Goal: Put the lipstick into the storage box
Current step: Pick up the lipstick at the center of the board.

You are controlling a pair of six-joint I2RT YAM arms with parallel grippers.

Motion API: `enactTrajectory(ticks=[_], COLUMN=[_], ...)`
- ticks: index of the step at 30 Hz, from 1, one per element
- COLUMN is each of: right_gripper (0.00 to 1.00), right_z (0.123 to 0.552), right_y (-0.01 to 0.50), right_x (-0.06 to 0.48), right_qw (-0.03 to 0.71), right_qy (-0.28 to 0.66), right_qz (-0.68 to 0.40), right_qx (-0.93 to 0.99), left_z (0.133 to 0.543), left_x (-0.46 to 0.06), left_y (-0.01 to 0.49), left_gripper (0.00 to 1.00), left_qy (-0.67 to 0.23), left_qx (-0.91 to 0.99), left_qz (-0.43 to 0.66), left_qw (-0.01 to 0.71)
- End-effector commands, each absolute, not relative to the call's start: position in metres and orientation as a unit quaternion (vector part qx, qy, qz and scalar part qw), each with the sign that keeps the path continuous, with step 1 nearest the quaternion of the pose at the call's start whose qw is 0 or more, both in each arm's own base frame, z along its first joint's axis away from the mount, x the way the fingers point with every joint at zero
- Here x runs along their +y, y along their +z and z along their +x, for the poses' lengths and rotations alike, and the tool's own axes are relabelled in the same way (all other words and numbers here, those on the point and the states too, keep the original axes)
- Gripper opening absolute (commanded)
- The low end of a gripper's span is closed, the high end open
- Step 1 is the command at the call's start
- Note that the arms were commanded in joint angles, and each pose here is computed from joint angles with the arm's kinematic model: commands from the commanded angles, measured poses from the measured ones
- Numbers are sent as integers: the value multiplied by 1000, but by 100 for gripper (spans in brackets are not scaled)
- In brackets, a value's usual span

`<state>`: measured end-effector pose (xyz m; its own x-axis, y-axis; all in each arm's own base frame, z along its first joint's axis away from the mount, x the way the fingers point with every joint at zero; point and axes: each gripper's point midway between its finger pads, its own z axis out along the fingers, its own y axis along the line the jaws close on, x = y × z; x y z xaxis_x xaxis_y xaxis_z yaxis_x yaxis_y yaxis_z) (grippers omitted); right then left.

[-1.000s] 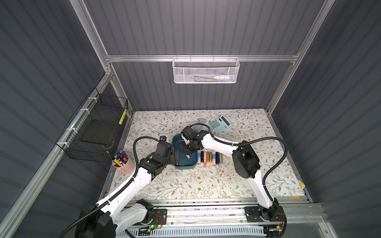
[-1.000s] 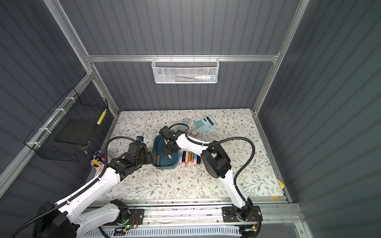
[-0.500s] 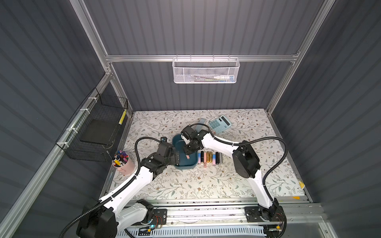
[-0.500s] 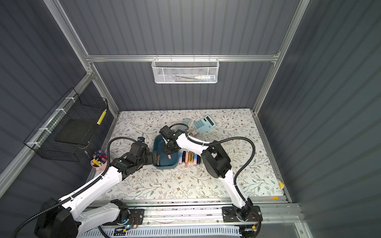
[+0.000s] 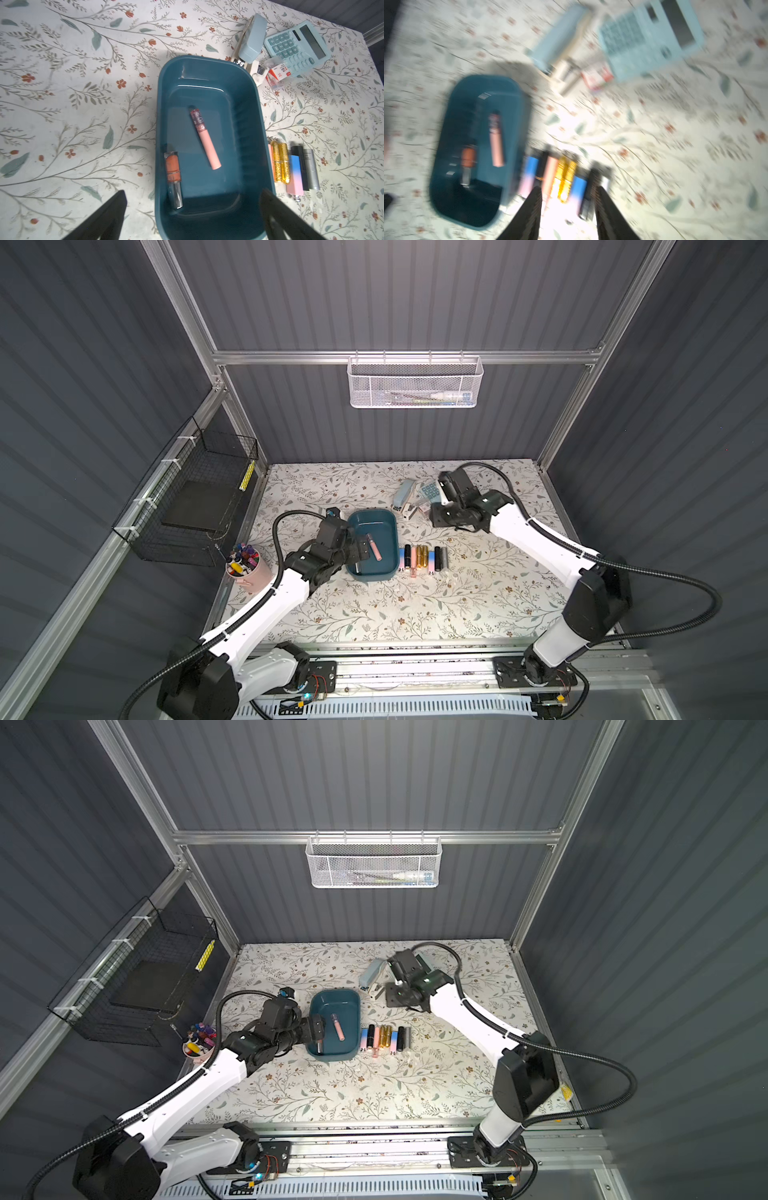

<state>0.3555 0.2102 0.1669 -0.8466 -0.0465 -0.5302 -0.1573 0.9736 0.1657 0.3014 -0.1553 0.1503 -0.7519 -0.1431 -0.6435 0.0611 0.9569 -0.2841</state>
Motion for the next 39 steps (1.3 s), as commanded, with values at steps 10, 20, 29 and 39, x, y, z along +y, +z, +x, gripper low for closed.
enactTrajectory(ticks=[10, 20, 29, 39], right_gripper=[45, 48, 44, 46], right_z=[284, 250, 239, 275], right_y=[104, 93, 101, 91], right_x=[146, 85, 86, 128], right_qw=[225, 243, 261, 214], right_qy=[62, 24, 84, 120], right_qz=[4, 85, 95, 53], right_qx=[972, 966, 957, 968], left_z=[312, 307, 315, 312], left_x=[-295, -371, -394, -333], left_y=[126, 101, 103, 171], left_gripper=[100, 99, 96, 100], left_qy=[-176, -147, -130, -92], left_qx=[940, 947, 947, 932], left_qz=[57, 118, 130, 107], left_qw=[288, 259, 263, 335])
